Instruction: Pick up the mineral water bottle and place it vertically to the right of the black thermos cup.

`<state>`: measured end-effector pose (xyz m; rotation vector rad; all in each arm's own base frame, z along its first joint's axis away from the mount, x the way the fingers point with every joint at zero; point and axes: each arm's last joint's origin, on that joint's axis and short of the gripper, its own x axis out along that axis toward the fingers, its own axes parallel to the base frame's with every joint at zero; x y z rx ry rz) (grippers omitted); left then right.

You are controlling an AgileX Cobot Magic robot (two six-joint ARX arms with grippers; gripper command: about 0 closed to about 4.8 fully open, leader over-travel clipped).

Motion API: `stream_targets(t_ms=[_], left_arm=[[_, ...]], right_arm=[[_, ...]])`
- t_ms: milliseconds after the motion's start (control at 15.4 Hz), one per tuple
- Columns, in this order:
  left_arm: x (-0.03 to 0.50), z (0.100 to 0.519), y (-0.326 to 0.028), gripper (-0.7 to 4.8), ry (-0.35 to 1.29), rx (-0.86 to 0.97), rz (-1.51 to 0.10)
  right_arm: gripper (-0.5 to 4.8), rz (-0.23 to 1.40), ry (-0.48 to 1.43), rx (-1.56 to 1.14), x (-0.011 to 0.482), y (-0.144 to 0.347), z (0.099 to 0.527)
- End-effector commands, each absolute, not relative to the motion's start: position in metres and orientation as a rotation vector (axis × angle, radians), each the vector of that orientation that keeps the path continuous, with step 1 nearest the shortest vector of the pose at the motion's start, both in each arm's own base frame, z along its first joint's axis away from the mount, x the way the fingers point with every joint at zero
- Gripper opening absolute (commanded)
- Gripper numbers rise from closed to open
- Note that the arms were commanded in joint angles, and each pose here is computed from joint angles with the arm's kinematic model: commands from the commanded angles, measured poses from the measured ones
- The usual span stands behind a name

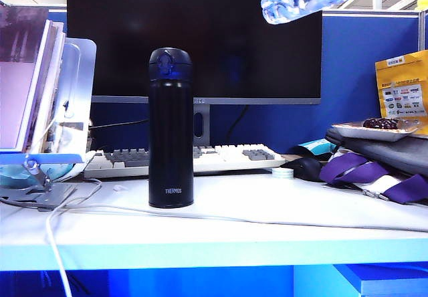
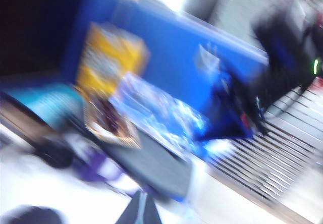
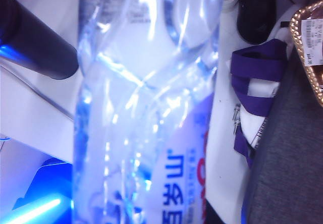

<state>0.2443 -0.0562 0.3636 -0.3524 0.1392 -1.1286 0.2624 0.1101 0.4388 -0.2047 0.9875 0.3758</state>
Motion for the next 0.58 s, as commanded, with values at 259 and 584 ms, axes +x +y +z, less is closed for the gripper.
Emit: stream_targets(t_ms=[259, 584], left_arm=[[0.257, 0.350, -0.115, -0.05, 0.139, -0.289, -1.297], [0.254, 0.357, -0.114, -0.05, 0.150, -0.367, -1.330]], right_arm=[[2.29, 0.583, 0.947, -0.088, 0.257, 0.115, 0.448], [2.31, 0.714, 0.956, 0.016, 0.249, 0.116, 0.453]])
